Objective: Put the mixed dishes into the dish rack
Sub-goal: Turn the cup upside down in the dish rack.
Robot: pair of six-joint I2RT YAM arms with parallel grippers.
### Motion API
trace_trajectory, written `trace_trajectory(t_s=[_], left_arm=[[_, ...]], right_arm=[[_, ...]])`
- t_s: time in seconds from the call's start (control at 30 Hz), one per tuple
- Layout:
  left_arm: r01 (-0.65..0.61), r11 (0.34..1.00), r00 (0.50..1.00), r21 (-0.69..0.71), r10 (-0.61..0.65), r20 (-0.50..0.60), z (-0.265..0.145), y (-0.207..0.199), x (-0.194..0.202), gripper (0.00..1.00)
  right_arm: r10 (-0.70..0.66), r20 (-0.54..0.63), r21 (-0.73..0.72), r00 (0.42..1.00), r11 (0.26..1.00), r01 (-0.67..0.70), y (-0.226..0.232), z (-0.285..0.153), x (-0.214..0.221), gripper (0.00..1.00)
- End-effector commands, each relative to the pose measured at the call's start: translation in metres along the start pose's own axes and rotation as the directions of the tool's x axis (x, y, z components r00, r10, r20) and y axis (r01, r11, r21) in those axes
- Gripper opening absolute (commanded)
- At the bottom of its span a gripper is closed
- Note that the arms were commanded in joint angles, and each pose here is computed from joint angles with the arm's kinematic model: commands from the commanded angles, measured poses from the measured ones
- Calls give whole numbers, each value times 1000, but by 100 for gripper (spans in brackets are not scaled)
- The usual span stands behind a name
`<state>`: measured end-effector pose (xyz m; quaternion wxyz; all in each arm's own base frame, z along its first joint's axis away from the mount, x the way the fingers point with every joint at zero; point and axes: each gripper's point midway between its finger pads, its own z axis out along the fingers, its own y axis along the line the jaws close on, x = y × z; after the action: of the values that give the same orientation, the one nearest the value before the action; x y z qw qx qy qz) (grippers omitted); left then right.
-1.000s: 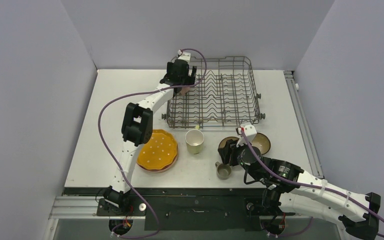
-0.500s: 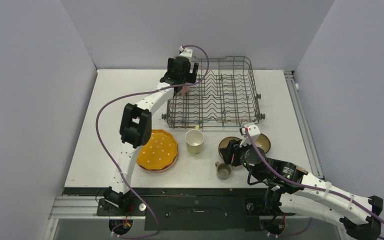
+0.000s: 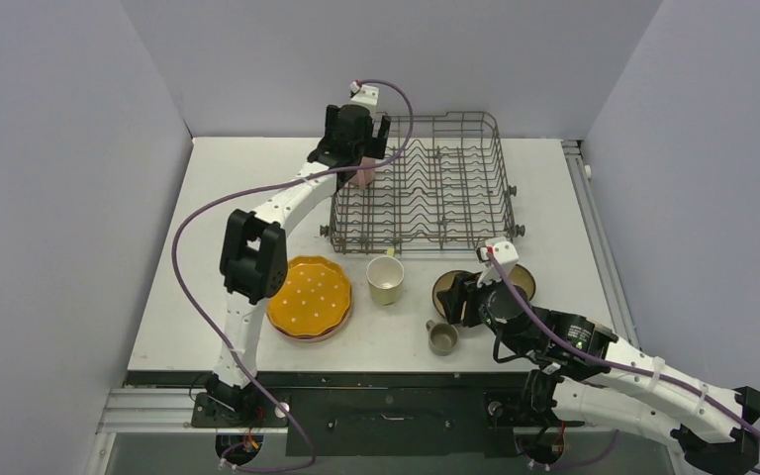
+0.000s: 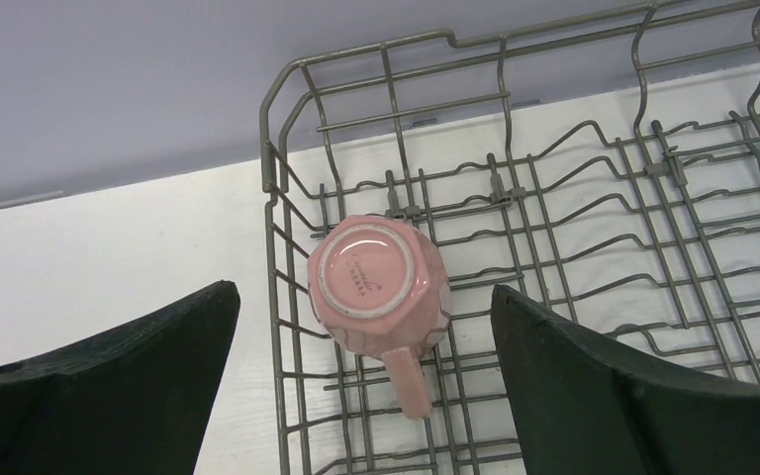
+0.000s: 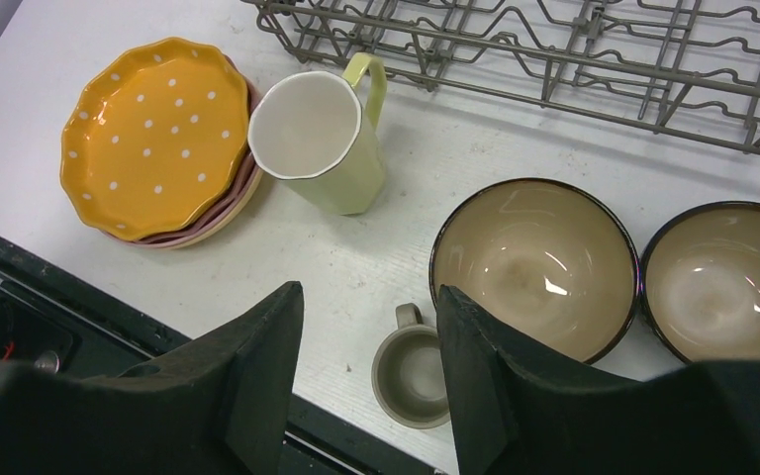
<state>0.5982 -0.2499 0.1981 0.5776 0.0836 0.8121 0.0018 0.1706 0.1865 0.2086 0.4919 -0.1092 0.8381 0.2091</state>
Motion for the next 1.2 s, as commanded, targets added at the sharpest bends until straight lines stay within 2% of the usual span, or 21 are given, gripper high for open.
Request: trace_trajectory(t_s=[0.0,0.23,0.47,0.7,1.17], left_arm=[[44,999,993,13,-46,113,-41,4,-59,96],[67,997,989,44,-72,127,-91,6,-74,96],[133,988,986,83,-141,94,-140,11,-66,96],[186,974,981,129,-191,26,-182,11,-48,96],[261,921,963,289,-227,-146,-275,11,-13,96]], right_arm=[[4,8,17,1000,1000,-4,1,-6,-16,49],[-4,-27,26,1000,1000,4,4,-11,-21,50],[9,-52,55,999,998,-6,5,-10,-19,53],[14,-77,111,997,994,-6,7,-3,-21,67],[-16,-124,129,992,991,32,28,21,-25,68]])
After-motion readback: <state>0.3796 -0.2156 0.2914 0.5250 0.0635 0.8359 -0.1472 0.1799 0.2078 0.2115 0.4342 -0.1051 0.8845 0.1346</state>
